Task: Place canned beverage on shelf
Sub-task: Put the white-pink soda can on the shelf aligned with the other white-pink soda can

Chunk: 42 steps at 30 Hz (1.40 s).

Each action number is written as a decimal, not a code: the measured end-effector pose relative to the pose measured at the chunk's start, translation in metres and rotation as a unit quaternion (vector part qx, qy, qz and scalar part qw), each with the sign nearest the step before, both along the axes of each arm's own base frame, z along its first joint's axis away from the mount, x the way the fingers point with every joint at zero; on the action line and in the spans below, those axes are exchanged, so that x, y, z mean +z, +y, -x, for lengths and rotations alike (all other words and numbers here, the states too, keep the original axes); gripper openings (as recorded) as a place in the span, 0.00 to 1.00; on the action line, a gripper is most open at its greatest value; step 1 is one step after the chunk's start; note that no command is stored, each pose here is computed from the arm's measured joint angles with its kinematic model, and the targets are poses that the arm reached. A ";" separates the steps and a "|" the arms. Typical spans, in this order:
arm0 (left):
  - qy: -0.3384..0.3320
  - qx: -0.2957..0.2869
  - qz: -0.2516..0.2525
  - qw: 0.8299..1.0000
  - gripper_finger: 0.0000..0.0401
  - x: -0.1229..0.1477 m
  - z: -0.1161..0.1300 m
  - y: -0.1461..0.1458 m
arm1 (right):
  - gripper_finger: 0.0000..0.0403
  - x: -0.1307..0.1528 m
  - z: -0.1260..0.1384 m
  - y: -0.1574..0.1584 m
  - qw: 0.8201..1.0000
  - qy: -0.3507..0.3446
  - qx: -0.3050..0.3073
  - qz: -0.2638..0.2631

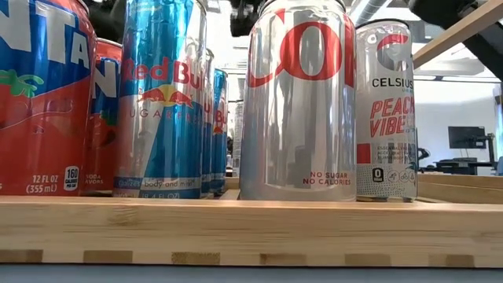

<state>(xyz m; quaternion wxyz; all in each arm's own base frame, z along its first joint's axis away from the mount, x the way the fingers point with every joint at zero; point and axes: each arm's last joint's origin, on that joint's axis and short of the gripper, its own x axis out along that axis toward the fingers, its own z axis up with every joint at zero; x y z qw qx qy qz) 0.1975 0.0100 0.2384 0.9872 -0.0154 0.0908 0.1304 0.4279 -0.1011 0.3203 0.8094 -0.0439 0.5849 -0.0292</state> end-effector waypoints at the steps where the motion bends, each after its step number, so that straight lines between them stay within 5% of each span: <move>1: -0.011 -0.009 -0.008 1.000 0.76 0.003 -0.001 0.000 | 0.74 0.007 0.002 0.004 1.000 -0.006 -0.004 -0.001; 5: -0.014 -0.022 -0.046 0.999 0.76 0.017 -0.004 0.000 | 0.74 0.042 0.029 0.028 0.999 -0.017 -0.027 -0.015; 10: 0.028 0.028 -0.081 0.996 0.76 0.035 -0.017 0.018 | 0.74 0.090 0.068 0.069 0.992 -0.066 -0.097 -0.038; 19: 0.085 0.038 -0.056 0.994 0.76 0.022 -0.056 0.068 | 0.74 0.127 0.116 0.164 0.982 -0.144 -0.115 0.049; 25: 0.125 0.058 -0.043 0.990 0.76 0.005 -0.080 0.084 | 0.74 0.121 0.125 0.222 0.972 -0.184 -0.112 0.088; 30: 0.133 -0.017 -0.038 0.990 0.76 -0.003 -0.092 0.084 | 0.74 0.099 0.116 0.260 0.975 -0.171 -0.071 0.121; 42: 0.098 0.038 -0.025 0.994 0.76 0.003 -0.096 0.085 | 0.74 0.052 0.086 0.288 0.976 -0.130 -0.067 0.158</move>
